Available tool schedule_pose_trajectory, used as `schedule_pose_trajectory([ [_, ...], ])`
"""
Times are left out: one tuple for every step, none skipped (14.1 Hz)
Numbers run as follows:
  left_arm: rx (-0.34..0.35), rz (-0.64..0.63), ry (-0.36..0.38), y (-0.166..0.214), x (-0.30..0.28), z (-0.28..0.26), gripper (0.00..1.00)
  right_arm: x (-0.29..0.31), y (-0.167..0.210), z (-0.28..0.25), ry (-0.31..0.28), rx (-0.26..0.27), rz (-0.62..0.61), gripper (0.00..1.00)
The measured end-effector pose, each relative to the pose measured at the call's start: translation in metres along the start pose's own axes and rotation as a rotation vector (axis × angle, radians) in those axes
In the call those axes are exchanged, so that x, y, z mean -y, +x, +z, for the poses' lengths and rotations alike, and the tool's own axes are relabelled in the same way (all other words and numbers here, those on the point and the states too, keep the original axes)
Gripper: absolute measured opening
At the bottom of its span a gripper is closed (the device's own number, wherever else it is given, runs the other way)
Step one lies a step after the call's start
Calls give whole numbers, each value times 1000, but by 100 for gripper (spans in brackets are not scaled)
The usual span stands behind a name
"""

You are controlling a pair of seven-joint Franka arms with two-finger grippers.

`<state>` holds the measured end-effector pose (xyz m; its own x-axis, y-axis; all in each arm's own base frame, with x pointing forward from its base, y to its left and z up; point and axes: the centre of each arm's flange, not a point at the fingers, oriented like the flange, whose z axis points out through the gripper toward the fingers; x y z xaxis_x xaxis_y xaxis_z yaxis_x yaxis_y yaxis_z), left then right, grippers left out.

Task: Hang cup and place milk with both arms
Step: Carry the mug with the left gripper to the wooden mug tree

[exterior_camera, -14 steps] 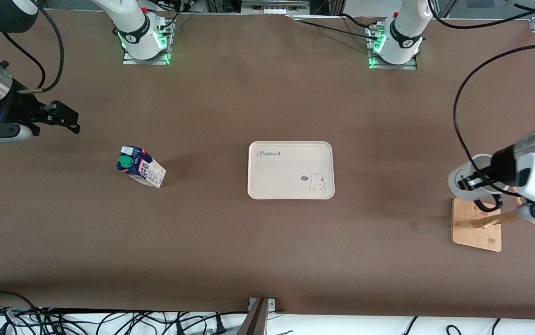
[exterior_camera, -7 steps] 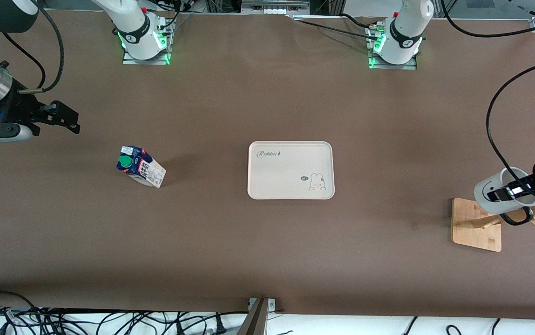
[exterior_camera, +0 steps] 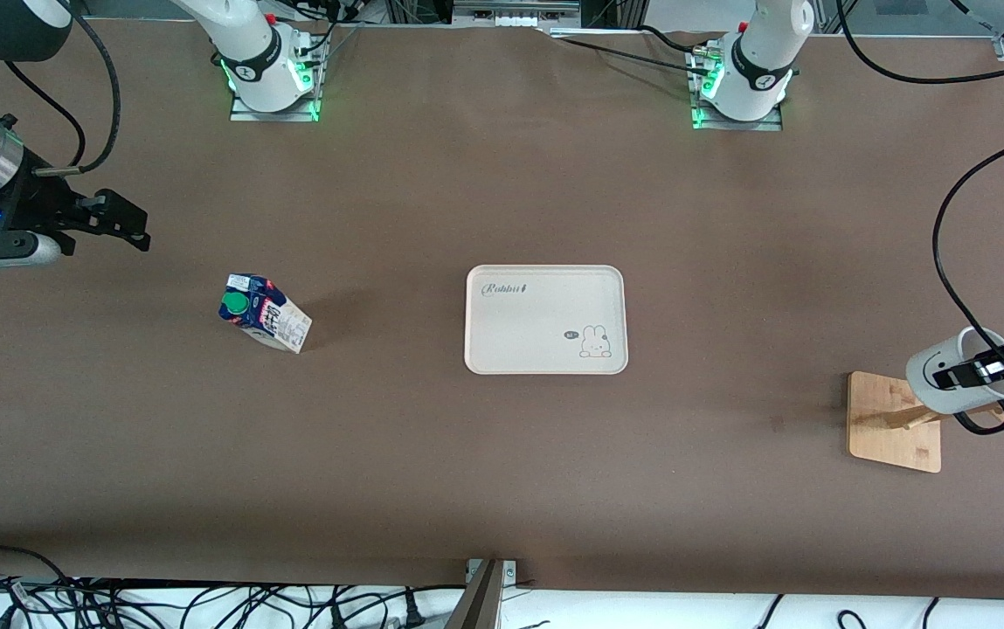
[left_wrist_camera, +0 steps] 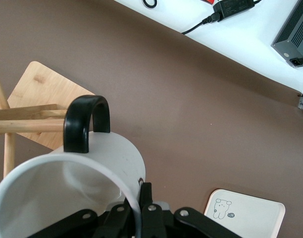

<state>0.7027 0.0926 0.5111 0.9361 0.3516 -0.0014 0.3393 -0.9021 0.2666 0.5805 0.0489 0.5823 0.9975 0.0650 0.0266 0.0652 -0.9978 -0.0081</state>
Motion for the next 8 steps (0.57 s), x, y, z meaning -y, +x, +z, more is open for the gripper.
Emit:
schedule_pose_trajectory([
  [1,0,-12,1,2,0,5,0,0,0,0,0,0,100],
  [2,-1,-28,2,7,-2,5,0,0,0,0,0,0,100],
  [1,1,-35,4,13,-3,5,0,0,0,0,0,0,100],
  [-1,4,-37,5,19,-4,5,0,0,0,0,0,0,100],
  [-3,6,-38,6,25,-5,5,0,0,0,0,0,0,100],
  [-4,5,-38,8,30,-6,5,0,0,0,0,0,0,100],
  [-4,8,-38,9,35,-6,5,0,0,0,0,0,0,100],
  [-4,11,-38,9,40,-6,5,0,0,0,0,0,0,100],
])
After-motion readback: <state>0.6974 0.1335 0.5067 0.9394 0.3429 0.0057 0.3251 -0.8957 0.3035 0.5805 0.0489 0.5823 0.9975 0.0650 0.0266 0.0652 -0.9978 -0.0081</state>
